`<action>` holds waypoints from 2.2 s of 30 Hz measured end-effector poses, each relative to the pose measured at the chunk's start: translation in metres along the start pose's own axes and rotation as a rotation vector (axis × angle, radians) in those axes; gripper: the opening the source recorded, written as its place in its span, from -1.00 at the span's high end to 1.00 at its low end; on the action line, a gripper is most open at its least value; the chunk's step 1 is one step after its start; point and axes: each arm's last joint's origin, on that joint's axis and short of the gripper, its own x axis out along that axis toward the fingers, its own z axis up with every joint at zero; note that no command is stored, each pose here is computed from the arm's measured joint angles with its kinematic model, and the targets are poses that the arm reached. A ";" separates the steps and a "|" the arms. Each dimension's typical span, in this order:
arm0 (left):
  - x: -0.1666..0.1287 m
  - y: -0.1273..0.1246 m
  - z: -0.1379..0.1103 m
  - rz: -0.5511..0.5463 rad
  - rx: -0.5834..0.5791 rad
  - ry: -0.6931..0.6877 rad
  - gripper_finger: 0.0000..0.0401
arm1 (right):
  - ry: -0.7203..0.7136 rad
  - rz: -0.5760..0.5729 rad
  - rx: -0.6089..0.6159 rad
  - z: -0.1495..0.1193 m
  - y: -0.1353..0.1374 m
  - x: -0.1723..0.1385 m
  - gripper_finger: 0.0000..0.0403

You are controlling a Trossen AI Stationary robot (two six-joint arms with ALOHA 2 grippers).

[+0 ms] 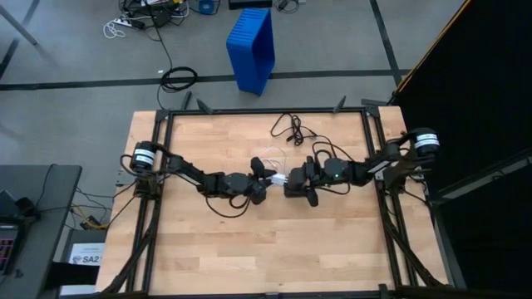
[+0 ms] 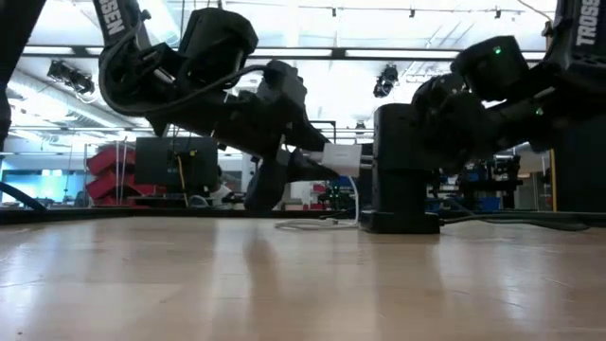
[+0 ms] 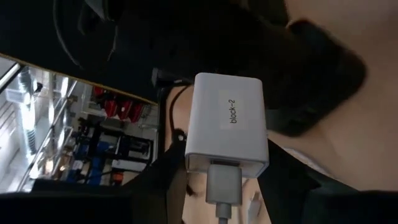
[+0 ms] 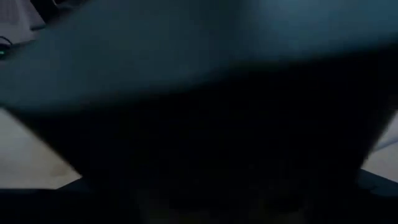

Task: Insert USB
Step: Insert the white charger adapter into the black outlet extension

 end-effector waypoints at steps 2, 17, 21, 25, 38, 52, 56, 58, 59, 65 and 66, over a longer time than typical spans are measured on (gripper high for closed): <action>0.000 0.001 0.000 0.010 -0.003 0.004 0.29 | -0.001 -0.002 -0.001 0.000 -0.002 0.000 -0.43; -0.004 -0.001 0.006 0.027 0.026 -0.002 0.30 | -0.017 0.038 0.036 0.003 -0.003 -0.001 -0.16; -0.005 -0.001 0.009 0.046 0.035 -0.017 0.30 | -0.024 0.066 0.083 0.004 -0.004 -0.001 -0.15; -0.006 0.001 0.011 0.064 0.022 -0.035 0.30 | -0.060 0.091 0.110 0.008 -0.003 -0.001 -0.15; -0.007 0.002 0.013 0.077 0.034 -0.052 0.30 | -0.092 0.106 0.224 0.018 -0.002 0.005 -0.15; -0.008 -0.001 0.016 0.030 0.084 -0.111 0.30 | -0.040 0.110 0.226 0.018 -0.002 0.010 -0.15; -0.008 -0.002 0.018 -0.011 0.070 -0.171 0.30 | -0.012 0.155 0.222 0.017 -0.003 0.009 -0.15; -0.008 -0.002 0.018 -0.012 0.051 -0.167 0.30 | -0.008 0.151 0.212 0.016 -0.003 0.009 -0.15; -0.008 -0.002 0.018 -0.002 0.036 -0.152 0.28 | -0.010 0.147 0.206 0.016 -0.003 0.009 -0.15; -0.012 0.005 0.023 0.109 -0.018 -0.075 -0.12 | -0.074 0.106 0.163 0.025 -0.011 0.010 -0.14; -0.014 0.006 0.025 0.113 -0.023 -0.079 -0.16 | -0.068 0.101 0.159 0.025 -0.013 0.010 -0.14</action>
